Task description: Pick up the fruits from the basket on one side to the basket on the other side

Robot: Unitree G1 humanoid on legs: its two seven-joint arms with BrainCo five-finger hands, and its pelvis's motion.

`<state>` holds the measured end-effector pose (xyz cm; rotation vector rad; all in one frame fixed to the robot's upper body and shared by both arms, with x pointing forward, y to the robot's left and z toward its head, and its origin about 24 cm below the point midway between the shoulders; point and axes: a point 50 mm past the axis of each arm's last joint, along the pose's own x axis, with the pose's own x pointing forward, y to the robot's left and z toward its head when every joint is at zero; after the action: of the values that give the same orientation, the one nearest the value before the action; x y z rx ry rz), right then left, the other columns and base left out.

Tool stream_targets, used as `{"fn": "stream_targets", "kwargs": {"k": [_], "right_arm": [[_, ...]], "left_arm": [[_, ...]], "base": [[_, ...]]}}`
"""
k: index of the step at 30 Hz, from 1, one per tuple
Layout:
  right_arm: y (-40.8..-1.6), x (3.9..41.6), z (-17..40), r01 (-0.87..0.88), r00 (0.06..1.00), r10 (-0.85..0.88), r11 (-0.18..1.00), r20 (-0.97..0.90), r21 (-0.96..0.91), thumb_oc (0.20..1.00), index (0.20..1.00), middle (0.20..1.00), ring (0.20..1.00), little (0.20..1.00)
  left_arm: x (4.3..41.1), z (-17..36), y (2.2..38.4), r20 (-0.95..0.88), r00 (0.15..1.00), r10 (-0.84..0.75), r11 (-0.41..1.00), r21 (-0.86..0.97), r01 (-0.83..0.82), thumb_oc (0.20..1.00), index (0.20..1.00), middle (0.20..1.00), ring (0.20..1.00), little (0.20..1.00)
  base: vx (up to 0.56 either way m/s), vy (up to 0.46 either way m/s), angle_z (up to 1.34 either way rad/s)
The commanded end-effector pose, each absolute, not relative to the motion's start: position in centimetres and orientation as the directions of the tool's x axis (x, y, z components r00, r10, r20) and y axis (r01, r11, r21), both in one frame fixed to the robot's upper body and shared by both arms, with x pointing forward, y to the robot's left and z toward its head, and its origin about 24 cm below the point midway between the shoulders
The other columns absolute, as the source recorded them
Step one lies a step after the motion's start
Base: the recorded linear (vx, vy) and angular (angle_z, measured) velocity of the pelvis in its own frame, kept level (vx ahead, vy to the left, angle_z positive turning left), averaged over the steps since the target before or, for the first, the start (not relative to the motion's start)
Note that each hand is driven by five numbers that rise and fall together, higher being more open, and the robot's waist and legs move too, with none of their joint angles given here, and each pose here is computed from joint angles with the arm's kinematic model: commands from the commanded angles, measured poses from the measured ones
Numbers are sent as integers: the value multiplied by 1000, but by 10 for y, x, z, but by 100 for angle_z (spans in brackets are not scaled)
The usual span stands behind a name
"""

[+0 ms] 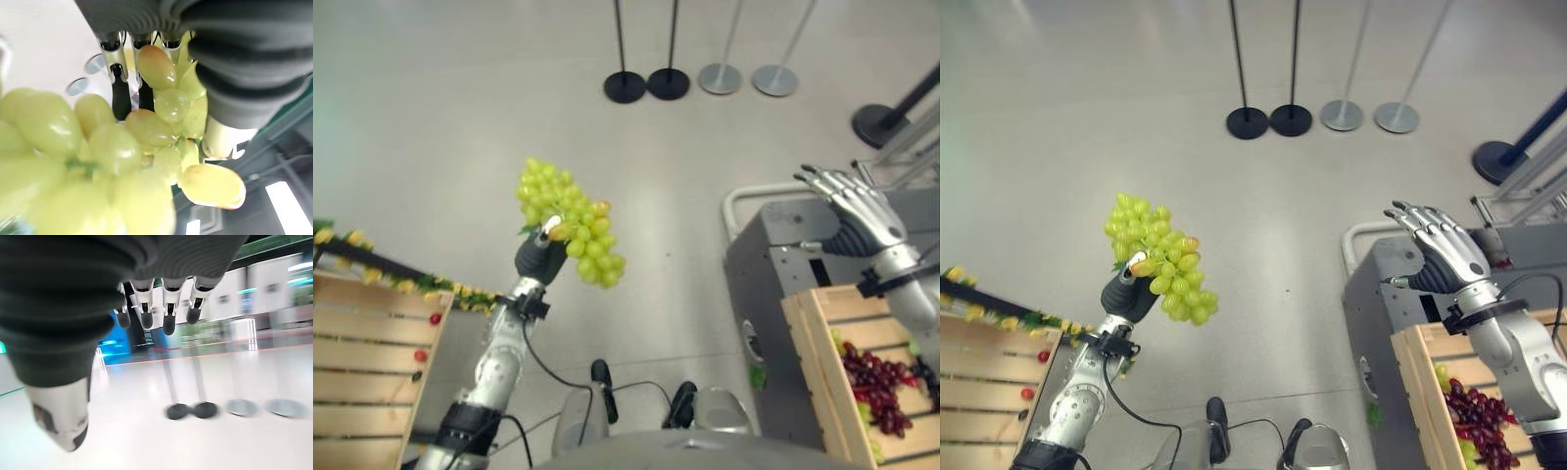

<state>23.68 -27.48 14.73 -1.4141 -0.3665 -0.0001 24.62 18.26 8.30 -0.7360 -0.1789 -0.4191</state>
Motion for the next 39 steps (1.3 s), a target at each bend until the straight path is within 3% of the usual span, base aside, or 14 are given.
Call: {"fn": "stream_targets", "kwargs": {"k": [1, 11, 18, 23, 39], "right_arm": [[-262, 251, 159, 273, 911, 251, 226, 327, -935, 1000, 1000, 1000, 1000, 1000], [-241, 260, 135, 145, 921, 319, 250, 222, -957, 1000, 1000, 1000, 1000, 1000], [-259, 243, 121, 73, 948, 291, 198, 129, -978, 1000, 1000, 1000, 1000, 1000], [-260, 244, 126, 86, 944, 290, 236, 154, -968, 1000, 1000, 1000, 1000, 1000], [-270, 245, 152, 169, 932, 289, 194, 221, -966, 1000, 1000, 1000, 1000, 1000]], "left_arm": [[239, 121, 191, 471, 825, -311, 706, -467, 533, 200, 200, 200, 200, 200], [236, 120, 191, 446, 820, -358, 724, -422, 545, 200, 200, 200, 200, 200], [245, 107, 189, 395, 843, -365, 726, -446, 523, 200, 200, 200, 200, 200], [241, 101, 197, 378, 867, -325, 750, -456, 480, 200, 200, 200, 200, 200], [243, 86, 189, 332, 888, -318, 725, -518, 454, 200, 200, 200, 200, 200]], "base": [[11, 193, 49], [25, 171, 33], [31, -94, 95], [-63, -252, 64], [-124, -113, 68]]}}
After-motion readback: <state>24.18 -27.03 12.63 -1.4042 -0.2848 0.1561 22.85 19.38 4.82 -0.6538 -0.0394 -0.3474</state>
